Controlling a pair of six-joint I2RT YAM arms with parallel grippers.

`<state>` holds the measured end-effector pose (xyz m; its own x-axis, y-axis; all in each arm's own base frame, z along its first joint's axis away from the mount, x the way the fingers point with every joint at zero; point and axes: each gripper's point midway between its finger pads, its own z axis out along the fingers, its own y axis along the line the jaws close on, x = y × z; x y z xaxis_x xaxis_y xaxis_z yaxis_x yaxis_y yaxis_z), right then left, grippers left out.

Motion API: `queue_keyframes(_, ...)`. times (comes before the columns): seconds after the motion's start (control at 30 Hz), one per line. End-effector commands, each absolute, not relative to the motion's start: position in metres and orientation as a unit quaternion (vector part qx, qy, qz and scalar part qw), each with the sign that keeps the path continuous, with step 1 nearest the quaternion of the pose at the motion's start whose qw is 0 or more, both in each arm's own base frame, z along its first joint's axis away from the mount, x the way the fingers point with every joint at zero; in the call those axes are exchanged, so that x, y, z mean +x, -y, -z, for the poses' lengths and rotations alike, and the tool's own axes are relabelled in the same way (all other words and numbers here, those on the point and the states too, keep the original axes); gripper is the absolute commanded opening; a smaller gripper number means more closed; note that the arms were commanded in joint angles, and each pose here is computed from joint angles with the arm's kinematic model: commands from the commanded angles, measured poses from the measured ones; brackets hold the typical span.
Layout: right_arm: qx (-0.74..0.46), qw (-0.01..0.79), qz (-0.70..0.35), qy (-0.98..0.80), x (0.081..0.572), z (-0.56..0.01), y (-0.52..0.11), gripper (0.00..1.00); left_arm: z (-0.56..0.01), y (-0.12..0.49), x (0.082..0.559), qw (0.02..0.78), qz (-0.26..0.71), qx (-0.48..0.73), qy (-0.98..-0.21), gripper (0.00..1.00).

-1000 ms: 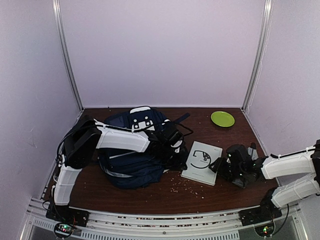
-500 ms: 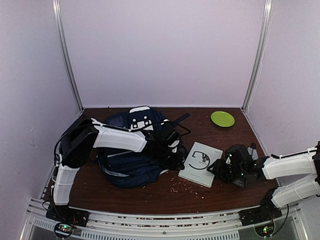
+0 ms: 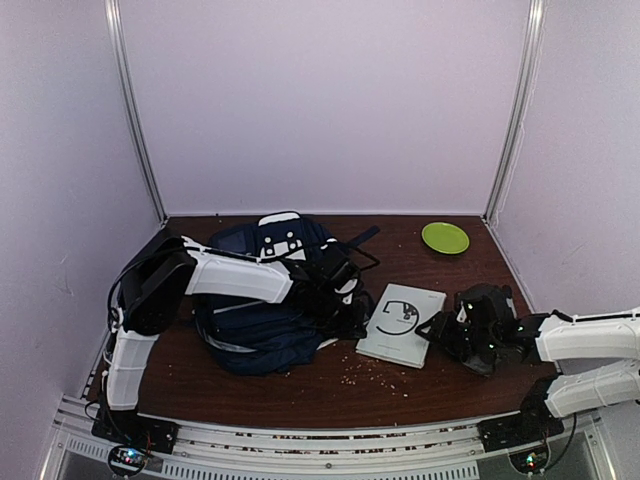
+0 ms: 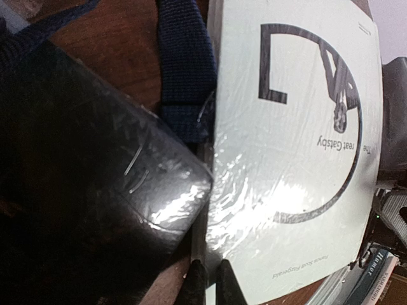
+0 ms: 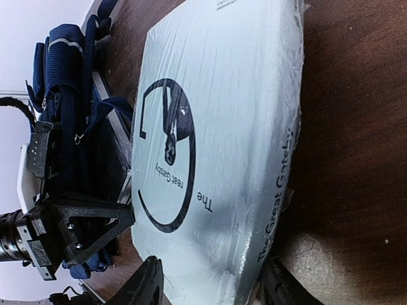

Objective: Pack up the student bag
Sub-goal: Pick up the book from the center of the board.

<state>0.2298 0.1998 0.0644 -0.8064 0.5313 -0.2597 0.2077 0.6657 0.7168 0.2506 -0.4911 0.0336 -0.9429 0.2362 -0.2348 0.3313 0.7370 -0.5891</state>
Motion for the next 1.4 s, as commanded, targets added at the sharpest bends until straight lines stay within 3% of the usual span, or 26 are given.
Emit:
queue_keyframes(0.0,0.098,0.260,-0.576,-0.769,0.235,-0.187,-0.275,0.51,-0.049,0.527,0.228,0.075,0.397,0.193,-0.894,0.08)
queue_keyframes(0.67,0.094,0.276,-0.619,-0.730,0.236,-0.224,-0.282,0.51,-0.052,0.529,0.227,0.073,0.404,0.196,-0.890,0.07)
queue_keyframes(0.93,0.107,0.249,-0.498,-0.824,0.229,-0.149,-0.263,0.51,-0.063,0.531,0.220,0.084,0.387,0.227,-0.890,0.05)
queue_keyframes(1.37,0.086,0.188,-0.439,-0.874,0.187,-0.083,-0.277,0.50,-0.057,0.502,0.170,0.068,0.326,0.301,-0.893,0.03)
